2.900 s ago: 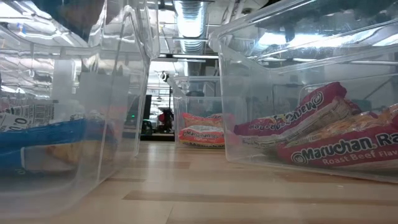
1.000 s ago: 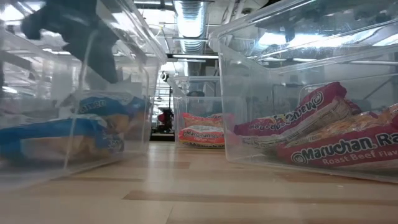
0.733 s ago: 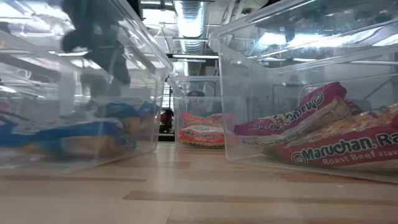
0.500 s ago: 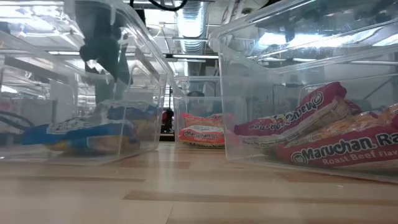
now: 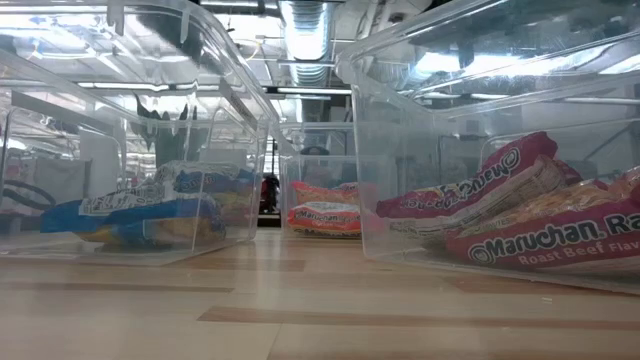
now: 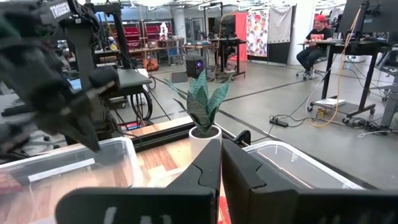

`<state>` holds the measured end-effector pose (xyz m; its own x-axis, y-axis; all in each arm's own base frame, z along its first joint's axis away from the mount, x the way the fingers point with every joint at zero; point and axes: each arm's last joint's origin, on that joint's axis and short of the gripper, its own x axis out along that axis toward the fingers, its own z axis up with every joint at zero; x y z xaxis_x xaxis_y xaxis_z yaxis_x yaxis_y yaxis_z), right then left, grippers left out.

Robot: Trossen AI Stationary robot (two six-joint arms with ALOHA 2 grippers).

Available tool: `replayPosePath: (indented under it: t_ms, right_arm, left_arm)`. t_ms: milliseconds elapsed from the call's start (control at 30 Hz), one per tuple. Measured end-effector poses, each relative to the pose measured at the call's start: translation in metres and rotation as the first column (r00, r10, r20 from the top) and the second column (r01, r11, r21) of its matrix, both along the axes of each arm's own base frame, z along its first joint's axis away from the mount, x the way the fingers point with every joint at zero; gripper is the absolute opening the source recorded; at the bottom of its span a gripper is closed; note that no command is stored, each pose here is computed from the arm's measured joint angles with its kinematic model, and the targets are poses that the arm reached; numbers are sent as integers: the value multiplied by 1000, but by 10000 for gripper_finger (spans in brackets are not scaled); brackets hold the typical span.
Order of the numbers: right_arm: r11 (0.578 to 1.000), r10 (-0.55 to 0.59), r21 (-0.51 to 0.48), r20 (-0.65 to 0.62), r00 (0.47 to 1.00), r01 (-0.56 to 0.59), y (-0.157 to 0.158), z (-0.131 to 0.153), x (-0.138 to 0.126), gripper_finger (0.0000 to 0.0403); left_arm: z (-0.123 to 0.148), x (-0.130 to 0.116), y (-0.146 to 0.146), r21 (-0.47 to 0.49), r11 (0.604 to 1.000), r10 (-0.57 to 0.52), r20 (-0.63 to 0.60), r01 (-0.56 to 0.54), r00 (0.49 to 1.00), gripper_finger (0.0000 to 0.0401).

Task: Sort Maruchan noodles
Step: Put the red noodle pack in the bottom right transparent bin

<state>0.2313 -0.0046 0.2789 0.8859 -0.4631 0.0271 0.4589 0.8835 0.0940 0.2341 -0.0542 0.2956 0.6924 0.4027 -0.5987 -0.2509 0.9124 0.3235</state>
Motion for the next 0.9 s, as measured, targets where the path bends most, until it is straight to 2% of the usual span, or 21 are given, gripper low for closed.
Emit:
replayPosePath:
  t_ms: [133,267,400,667,800,900]
  right_arm:
    - [1000,10,0,-2,1000,-10,2,0,0,38]
    - [1000,19,0,-5,1000,-19,4,0,0,38]
    - [1000,3,0,-5,1000,-3,1,-1,0,38]
    - [999,-26,29,7,1000,25,-6,-1,0,38]
    - [999,-24,46,16,1000,23,-6,-1,0,38]
    - [999,-23,44,6,1000,23,-6,-2,0,38]
  left_arm:
    - [10,-18,1,-47,983,-166,162,175,973,0]
    - [-3,-41,7,-39,948,-290,308,317,906,0]
    - [-21,-62,21,-8,944,-291,455,331,842,0]
    - [-44,-85,49,20,939,-280,625,343,729,0]
    - [-53,-88,54,9,928,-288,651,372,702,0]
    - [-62,-88,56,-15,928,-275,646,372,712,0]
